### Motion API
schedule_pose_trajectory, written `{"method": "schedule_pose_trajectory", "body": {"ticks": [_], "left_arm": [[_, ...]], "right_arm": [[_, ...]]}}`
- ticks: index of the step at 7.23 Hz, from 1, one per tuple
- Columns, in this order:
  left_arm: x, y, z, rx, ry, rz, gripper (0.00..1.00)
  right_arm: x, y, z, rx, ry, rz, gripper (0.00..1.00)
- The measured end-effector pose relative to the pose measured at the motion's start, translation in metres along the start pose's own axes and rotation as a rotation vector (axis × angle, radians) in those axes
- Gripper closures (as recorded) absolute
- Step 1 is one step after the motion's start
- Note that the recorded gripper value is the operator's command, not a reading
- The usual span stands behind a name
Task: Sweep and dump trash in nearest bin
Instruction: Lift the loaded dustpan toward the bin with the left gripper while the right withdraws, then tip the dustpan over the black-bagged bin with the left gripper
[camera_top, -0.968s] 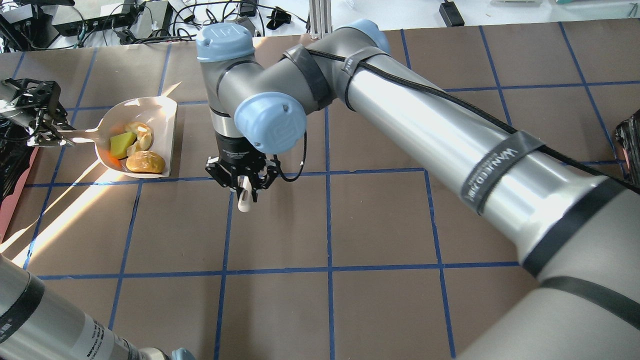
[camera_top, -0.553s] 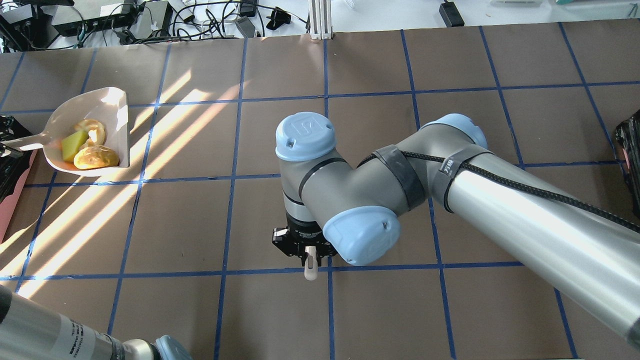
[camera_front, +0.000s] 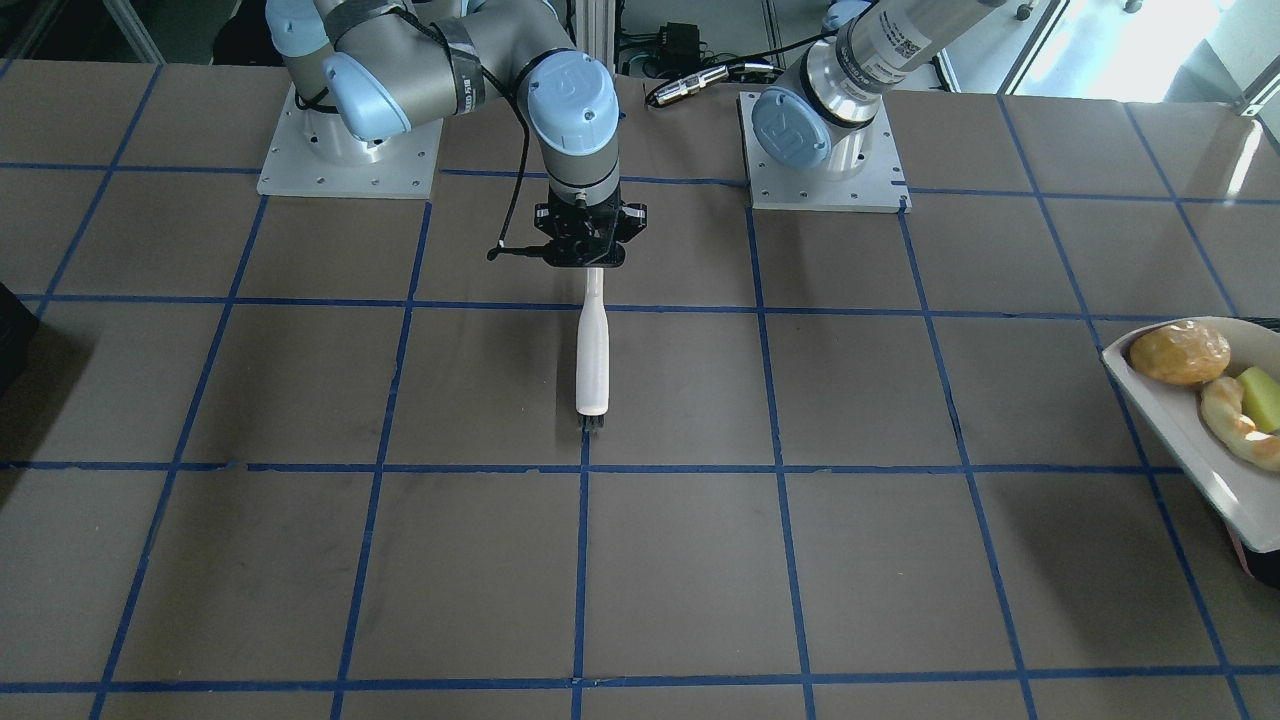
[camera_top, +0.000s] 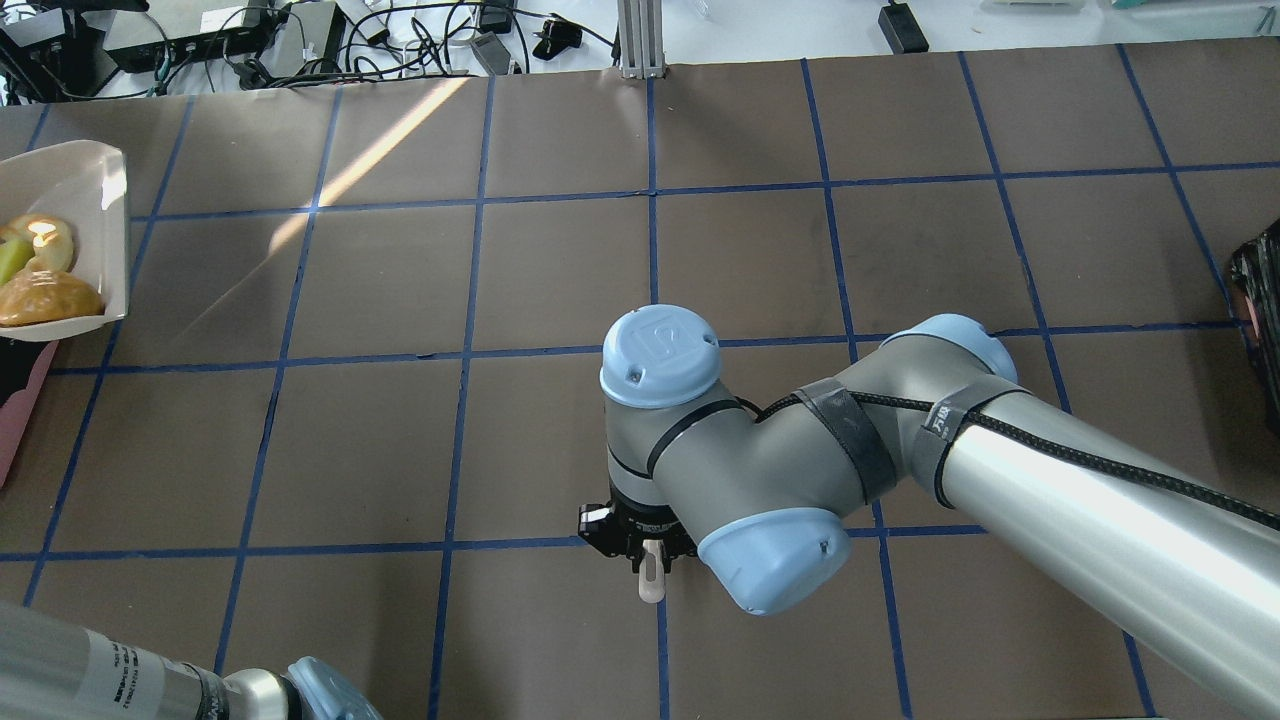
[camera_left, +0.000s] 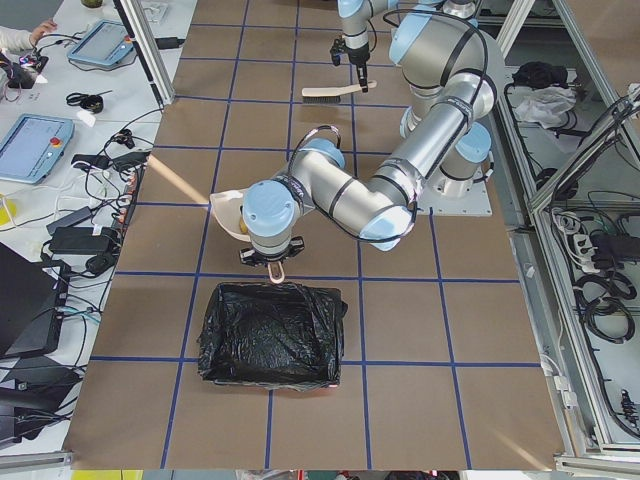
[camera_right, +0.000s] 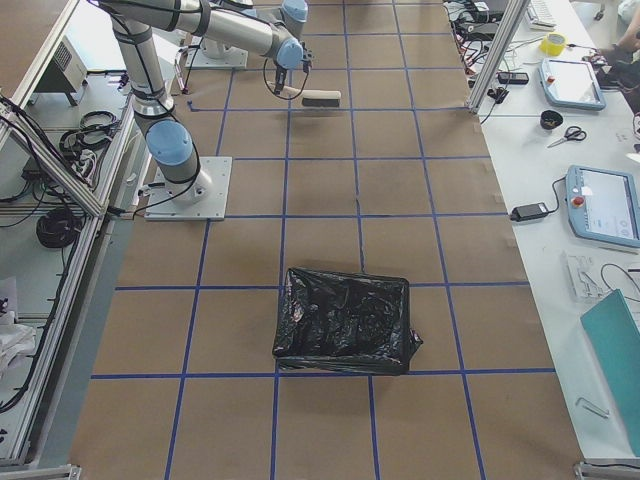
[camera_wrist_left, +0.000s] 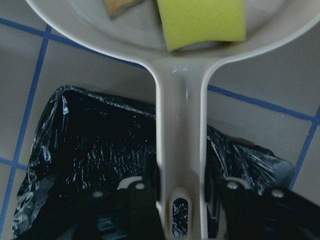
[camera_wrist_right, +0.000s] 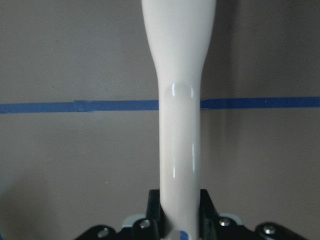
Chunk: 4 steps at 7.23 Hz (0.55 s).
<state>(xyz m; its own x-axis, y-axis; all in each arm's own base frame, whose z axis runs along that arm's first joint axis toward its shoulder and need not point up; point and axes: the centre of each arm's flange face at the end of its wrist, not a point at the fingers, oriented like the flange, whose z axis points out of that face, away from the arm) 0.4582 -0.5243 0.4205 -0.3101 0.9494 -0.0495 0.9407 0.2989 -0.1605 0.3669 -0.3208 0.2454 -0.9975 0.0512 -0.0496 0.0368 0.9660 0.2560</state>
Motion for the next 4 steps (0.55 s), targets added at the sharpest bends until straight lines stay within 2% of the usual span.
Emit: {"method": "schedule_pose_trajectory", "body": {"ticks": [2,4], "left_arm": [[-0.007,0.058,-0.033,-0.053,-0.064,-0.048,1.0],[-0.01,0.13,-0.051,-0.113,-0.109,-0.052,1.0]], "right_arm": [[0.0,0.0,0.0,-0.002,-0.003,0.044,1.0],[0.0,0.0,0.003,-0.009,-0.002,0.047,1.0]]}}
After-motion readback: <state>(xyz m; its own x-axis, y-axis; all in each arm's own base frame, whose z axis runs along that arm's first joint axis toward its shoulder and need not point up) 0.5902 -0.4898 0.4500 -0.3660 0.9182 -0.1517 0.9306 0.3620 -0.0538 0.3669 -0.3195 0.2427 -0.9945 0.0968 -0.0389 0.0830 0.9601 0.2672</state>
